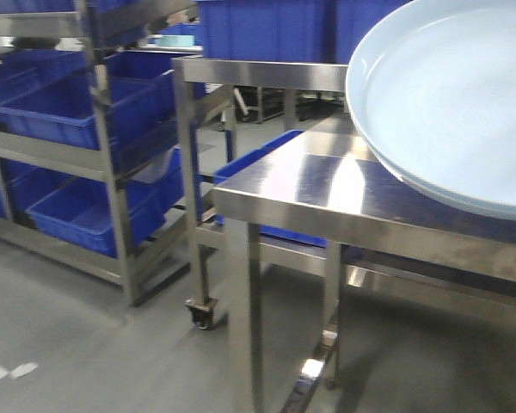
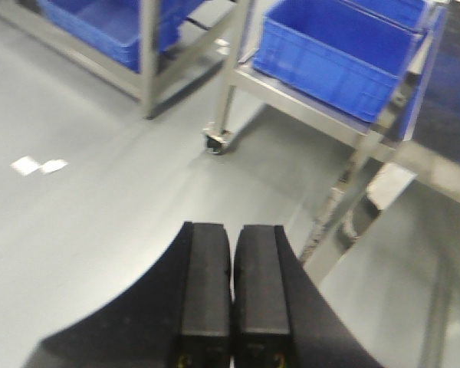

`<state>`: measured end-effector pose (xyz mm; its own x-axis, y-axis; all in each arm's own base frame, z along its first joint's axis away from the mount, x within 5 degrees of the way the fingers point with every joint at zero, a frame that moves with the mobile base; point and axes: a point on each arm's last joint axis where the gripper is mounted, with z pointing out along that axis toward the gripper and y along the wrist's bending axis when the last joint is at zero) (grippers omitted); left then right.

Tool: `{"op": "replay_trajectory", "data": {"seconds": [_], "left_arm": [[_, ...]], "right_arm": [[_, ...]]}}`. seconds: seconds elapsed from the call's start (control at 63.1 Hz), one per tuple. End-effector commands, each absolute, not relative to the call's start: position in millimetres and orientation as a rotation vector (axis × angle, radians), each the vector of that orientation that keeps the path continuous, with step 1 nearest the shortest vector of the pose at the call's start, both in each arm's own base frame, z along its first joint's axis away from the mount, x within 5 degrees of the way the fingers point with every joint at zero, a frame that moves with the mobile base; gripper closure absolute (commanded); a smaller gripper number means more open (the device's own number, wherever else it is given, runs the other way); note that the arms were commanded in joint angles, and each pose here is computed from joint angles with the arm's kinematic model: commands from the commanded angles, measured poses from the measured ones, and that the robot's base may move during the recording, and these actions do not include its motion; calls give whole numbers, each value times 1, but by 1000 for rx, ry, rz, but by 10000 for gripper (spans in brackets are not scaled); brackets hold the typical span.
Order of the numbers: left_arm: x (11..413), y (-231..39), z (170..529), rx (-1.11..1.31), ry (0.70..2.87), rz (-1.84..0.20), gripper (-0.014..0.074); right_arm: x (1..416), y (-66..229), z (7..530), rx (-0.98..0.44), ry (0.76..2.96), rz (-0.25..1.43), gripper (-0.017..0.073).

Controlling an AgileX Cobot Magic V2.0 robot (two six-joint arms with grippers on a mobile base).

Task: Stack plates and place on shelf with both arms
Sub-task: 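Drive the base away from the table holding the plates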

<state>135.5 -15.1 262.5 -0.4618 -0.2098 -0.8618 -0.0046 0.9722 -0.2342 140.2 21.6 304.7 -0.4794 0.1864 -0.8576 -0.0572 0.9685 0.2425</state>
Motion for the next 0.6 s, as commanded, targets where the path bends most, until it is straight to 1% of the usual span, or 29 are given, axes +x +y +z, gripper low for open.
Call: {"op": "replay_trajectory", "data": {"seconds": [0.0,0.587], "left_arm": [[140,-15,279,-157,1932,-256,505],[140,-15,279,-157,1932,-256,505]], "right_arm": [[143,20,325,98,1916,292,503],[143,20,325,98,1916,292,503]]}}
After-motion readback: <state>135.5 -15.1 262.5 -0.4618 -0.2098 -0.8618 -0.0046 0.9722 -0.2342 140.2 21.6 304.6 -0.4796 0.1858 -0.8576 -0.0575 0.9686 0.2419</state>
